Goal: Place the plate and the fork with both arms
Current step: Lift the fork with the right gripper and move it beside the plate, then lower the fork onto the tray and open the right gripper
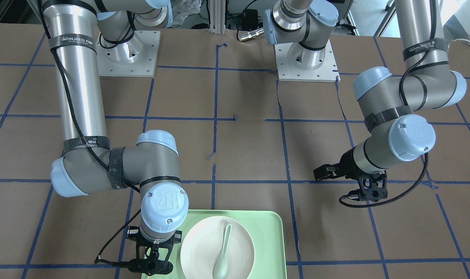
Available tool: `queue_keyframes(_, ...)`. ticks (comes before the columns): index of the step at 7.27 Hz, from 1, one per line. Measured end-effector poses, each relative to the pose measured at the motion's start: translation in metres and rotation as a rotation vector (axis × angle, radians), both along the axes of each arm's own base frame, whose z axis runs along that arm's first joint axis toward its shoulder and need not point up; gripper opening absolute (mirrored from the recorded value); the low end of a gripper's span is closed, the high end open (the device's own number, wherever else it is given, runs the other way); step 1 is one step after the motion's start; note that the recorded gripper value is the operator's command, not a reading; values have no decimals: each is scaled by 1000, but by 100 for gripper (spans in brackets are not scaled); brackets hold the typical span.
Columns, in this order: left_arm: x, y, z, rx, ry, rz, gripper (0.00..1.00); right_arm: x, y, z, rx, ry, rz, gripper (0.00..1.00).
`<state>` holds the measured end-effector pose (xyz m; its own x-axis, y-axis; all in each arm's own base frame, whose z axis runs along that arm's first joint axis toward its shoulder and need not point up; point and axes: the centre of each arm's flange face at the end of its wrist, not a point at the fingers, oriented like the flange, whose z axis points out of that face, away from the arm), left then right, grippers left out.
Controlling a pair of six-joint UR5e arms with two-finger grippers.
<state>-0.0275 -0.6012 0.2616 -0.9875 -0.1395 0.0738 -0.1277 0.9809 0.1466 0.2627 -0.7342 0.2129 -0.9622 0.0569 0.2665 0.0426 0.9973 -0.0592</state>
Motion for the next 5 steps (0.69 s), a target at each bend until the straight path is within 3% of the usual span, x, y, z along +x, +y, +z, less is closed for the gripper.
queue_keyframes(3, -1, 4, 10, -8, -4, 1, 100, 8, -5, -12, 8, -42, -11, 13)
queue_keyframes(4, -1, 4, 12, -10, -5, 1, 100, 10, -5, -16, 15, -56, -13, 77)
queue_keyframes(5, -1, 4, 12, -10, -5, 1, 100, 12, -4, -21, 22, -62, -12, 100)
